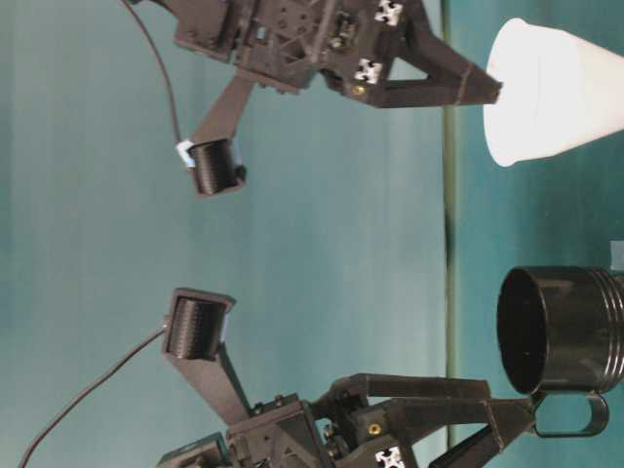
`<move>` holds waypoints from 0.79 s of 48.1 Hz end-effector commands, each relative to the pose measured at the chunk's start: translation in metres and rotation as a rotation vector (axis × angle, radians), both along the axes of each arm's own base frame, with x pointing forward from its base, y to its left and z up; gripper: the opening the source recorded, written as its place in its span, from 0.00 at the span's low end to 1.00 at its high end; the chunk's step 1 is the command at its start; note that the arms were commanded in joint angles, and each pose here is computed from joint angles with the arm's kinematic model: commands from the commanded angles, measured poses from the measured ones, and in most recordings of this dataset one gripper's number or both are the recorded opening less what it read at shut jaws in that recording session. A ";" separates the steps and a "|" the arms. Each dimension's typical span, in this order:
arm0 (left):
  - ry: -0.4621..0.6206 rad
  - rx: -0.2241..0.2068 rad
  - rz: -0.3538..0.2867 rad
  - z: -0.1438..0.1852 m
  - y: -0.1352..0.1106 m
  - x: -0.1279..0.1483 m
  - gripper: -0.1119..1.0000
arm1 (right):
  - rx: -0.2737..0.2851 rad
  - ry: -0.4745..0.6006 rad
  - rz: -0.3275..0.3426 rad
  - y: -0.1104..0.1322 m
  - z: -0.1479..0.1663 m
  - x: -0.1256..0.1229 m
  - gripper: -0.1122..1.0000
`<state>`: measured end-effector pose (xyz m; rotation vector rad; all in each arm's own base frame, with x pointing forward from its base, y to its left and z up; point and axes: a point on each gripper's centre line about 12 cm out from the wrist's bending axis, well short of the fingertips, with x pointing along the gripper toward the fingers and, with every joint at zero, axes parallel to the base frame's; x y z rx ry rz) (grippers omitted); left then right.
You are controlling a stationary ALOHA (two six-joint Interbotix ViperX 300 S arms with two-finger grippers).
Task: Holding the cup holder with the left arm, the right arm places the cup into the cup holder.
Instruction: 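Lower both open grippers around the holder rim and the cup rim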
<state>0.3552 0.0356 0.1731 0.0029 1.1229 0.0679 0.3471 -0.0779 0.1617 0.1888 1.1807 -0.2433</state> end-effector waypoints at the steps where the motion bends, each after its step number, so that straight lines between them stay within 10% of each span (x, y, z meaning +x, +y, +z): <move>1: -0.026 0.002 0.008 0.008 0.002 0.003 0.92 | -0.006 -0.025 -0.003 -0.002 0.005 0.001 0.95; 38: 0.060 -0.012 0.048 -0.025 0.014 0.011 0.92 | -0.006 -0.017 -0.010 -0.007 -0.012 0.004 0.95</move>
